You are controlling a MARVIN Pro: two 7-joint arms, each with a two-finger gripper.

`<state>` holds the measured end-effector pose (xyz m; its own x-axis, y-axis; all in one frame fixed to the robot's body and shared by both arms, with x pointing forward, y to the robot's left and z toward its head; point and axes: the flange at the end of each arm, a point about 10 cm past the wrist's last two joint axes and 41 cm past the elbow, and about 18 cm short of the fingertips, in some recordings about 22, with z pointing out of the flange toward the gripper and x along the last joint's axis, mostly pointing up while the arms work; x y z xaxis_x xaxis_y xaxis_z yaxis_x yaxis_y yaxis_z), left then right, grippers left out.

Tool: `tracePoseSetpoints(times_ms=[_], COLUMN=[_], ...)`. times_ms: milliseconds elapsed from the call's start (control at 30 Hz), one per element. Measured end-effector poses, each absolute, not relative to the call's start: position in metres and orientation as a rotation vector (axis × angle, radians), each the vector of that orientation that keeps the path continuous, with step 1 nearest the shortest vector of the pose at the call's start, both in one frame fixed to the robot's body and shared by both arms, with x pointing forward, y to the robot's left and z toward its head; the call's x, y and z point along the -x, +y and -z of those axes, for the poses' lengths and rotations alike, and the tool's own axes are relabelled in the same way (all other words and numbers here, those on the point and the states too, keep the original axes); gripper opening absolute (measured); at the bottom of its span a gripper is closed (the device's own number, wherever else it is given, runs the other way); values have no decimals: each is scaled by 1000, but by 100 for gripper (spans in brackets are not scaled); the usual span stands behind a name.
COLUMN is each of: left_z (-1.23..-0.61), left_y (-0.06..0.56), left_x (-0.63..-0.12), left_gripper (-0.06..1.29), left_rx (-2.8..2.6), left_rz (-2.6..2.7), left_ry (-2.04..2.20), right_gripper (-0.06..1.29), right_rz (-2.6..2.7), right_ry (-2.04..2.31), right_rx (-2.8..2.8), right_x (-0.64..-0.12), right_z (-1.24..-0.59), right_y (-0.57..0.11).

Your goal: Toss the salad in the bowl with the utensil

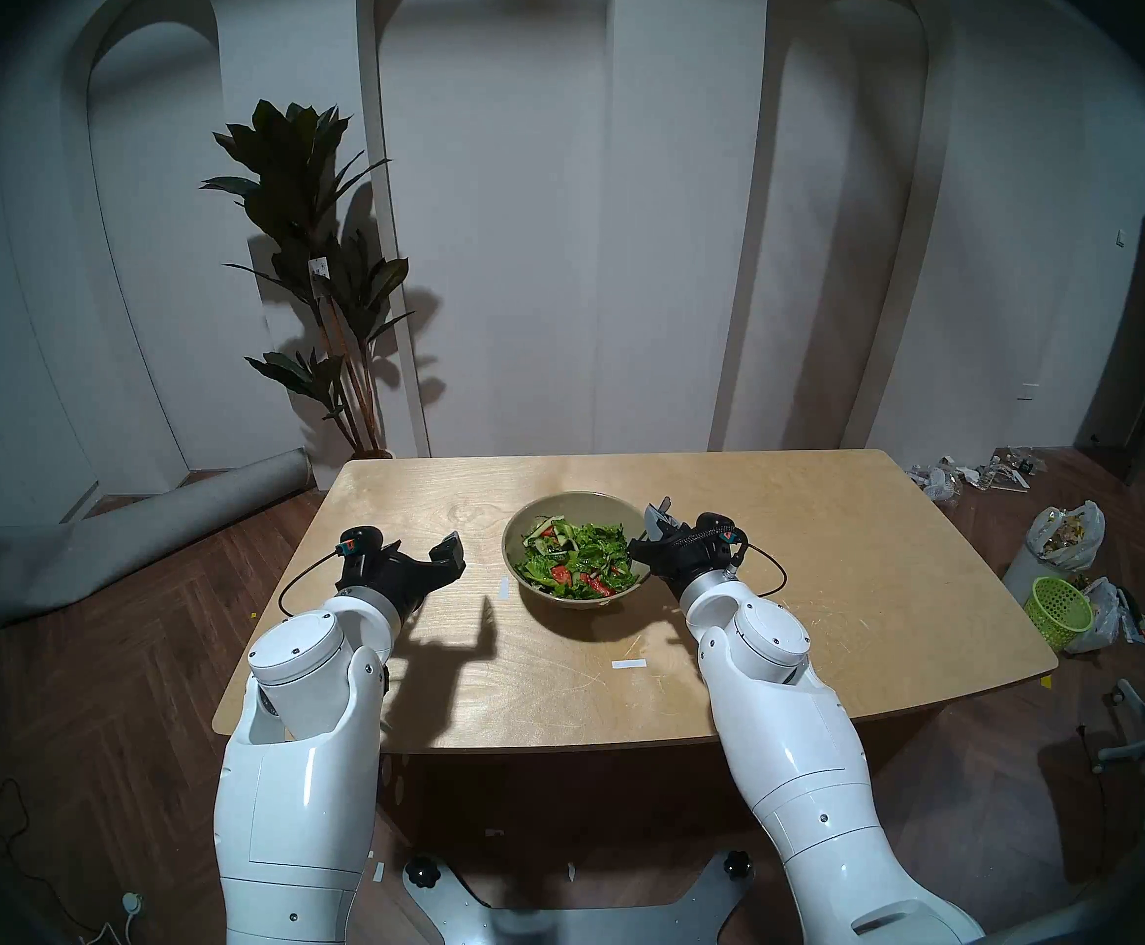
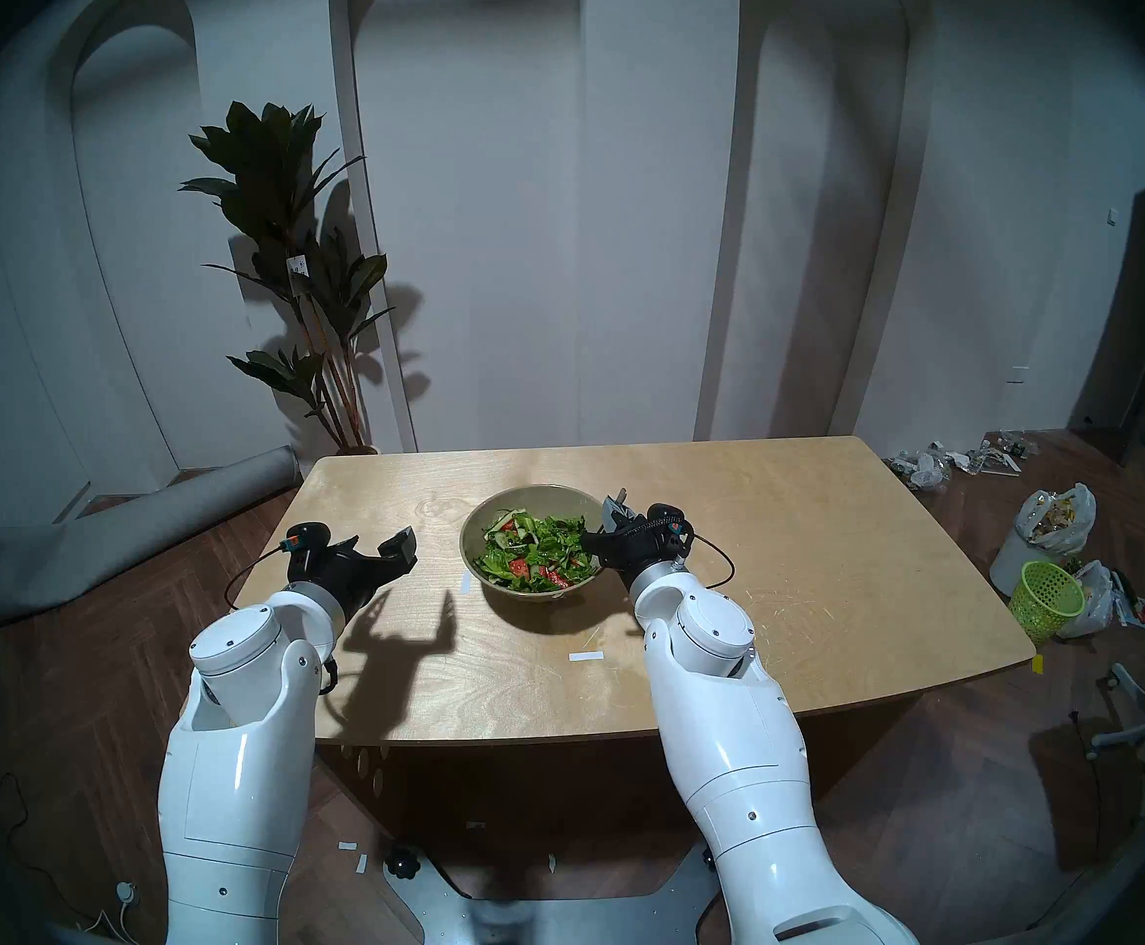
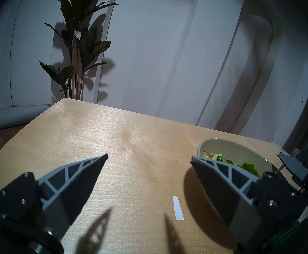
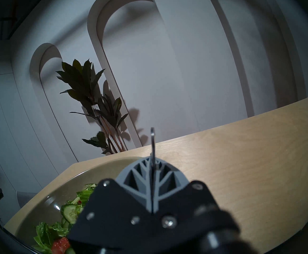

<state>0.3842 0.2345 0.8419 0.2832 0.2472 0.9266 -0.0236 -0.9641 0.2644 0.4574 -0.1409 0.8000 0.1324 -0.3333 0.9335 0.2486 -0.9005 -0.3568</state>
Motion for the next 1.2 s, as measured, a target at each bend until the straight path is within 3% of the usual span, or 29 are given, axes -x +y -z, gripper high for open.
tracePoseSetpoints(times_ms=[1200], left_z=[-837], left_y=[258], left_x=[-374], left_gripper=[123], left_rx=[-2343], left_rz=[-1784], left_ry=[379], right_gripper=[-3], right_rz=[1823], right_ry=[77], right_rx=[1991], right_x=[-457], right_z=[-800], right_y=[-141])
